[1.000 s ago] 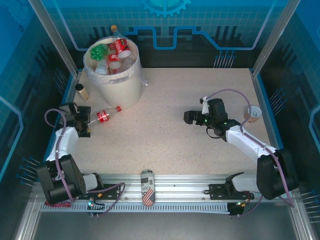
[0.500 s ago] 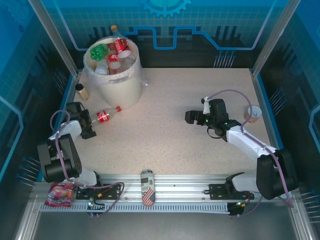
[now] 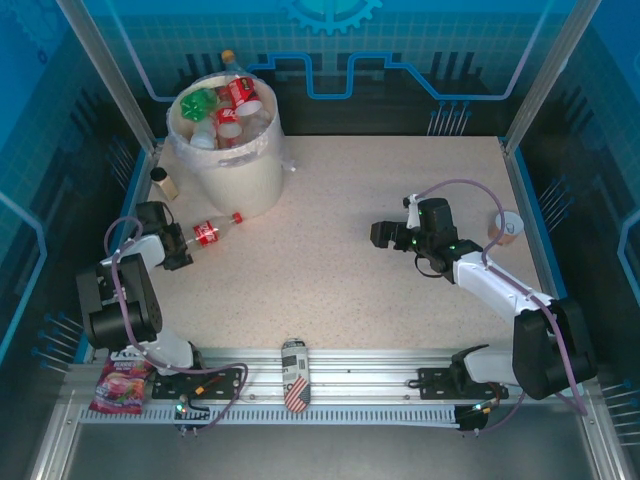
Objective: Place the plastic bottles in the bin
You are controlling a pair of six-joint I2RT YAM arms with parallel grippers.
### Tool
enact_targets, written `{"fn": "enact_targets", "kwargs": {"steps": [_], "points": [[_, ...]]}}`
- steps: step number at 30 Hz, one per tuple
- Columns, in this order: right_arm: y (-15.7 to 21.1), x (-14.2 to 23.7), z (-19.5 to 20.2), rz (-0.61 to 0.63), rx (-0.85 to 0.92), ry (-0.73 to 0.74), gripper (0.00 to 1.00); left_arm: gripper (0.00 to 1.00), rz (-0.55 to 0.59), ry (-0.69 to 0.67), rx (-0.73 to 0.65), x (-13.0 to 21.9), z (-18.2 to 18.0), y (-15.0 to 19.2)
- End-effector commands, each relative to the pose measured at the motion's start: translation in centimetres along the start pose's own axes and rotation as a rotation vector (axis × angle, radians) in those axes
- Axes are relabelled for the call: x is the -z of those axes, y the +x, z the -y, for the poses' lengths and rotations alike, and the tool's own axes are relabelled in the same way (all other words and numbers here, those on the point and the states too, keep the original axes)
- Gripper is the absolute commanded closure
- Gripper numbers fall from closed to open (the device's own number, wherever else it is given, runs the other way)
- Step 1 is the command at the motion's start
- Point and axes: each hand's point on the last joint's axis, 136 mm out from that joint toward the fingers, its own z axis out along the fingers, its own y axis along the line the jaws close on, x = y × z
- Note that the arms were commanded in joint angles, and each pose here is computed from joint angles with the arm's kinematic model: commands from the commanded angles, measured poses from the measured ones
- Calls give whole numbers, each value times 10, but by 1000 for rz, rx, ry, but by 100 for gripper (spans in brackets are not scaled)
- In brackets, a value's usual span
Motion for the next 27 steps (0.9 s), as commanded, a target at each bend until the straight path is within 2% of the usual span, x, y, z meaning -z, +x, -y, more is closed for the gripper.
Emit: {"fn": "enact_targets", "kwargs": {"steps": [1,8,18,23,27], "points": [[-13,5,0,29,6,3,0,37,18,17,-15,10,0,-1],[-13,5,1,30,3,7,0,46,52,76,-92,50,7,-5],[-14,5,0,32,1,4,0,47,52,219,-119,112,13,-3],[-14,7,1,36,3,8,0,51,133,362,-123,175,17,-15],[-14,6,0,32,4,3,0,53,160,509,-169,234,39,-14]]}}
